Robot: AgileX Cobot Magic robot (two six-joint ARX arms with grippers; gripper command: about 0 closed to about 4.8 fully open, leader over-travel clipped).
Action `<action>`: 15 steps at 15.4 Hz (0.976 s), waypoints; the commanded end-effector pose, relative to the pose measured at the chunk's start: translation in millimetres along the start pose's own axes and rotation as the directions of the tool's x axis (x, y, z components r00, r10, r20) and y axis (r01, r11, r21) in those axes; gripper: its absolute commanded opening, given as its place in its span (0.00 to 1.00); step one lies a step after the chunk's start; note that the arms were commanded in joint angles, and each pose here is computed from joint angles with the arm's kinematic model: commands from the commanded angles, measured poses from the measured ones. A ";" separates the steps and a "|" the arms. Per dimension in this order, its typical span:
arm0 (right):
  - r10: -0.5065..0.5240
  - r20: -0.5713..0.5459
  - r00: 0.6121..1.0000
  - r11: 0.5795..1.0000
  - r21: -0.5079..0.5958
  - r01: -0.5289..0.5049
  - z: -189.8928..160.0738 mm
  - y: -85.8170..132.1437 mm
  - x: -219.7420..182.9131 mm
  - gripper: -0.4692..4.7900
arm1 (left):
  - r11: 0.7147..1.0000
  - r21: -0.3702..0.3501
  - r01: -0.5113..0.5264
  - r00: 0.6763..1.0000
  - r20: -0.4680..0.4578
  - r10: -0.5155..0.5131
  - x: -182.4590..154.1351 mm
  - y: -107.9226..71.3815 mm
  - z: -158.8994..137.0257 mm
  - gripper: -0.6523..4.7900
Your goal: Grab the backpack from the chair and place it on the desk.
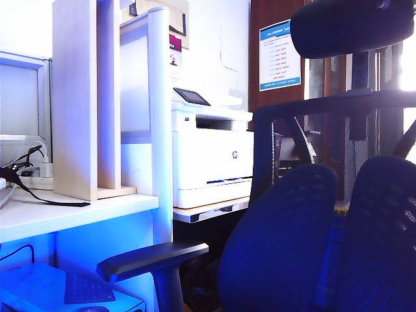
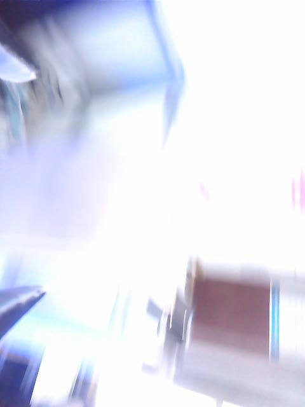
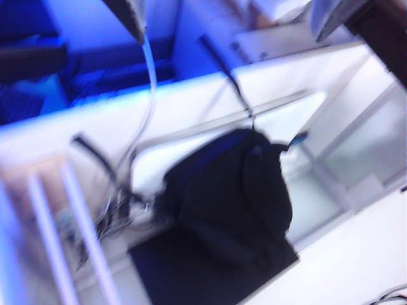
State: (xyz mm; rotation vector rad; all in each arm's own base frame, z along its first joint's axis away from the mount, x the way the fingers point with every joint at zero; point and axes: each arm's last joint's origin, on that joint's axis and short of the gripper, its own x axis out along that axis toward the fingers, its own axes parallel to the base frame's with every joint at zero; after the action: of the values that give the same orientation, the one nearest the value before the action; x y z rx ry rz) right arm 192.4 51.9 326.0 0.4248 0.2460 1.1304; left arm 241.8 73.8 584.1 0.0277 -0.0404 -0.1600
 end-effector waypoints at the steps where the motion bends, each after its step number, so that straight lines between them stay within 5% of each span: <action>1: -0.036 0.077 0.996 0.996 -0.084 0.042 12.7 10.1 -13.4 0.72 | 0.993 0.007 0.122 0.992 0.011 -0.122 -0.6 -34.6 3.8 0.90; 3: -0.078 0.131 0.988 0.988 -0.122 0.094 22.7 18.1 -24.7 0.72 | 0.982 0.026 0.187 0.982 -0.005 -0.187 -9.6 -54.0 0.6 0.78; 12: -0.178 0.221 0.959 0.963 -0.163 0.216 44.6 42.4 -44.9 0.72 | 0.977 0.018 0.210 0.977 -0.024 -0.210 -110.9 -91.2 -32.9 0.79; 15: -0.287 0.193 0.938 0.913 -0.242 0.329 28.6 59.8 -56.0 0.72 | 0.978 0.046 0.202 0.979 -0.007 -0.202 -147.1 -103.7 -54.2 0.79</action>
State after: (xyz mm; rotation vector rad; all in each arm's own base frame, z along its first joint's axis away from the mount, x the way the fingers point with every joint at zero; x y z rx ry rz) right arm 136.8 16.8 380.2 0.2737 0.0092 0.8351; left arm 88.7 -3.4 522.5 0.0548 -0.0093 -0.3780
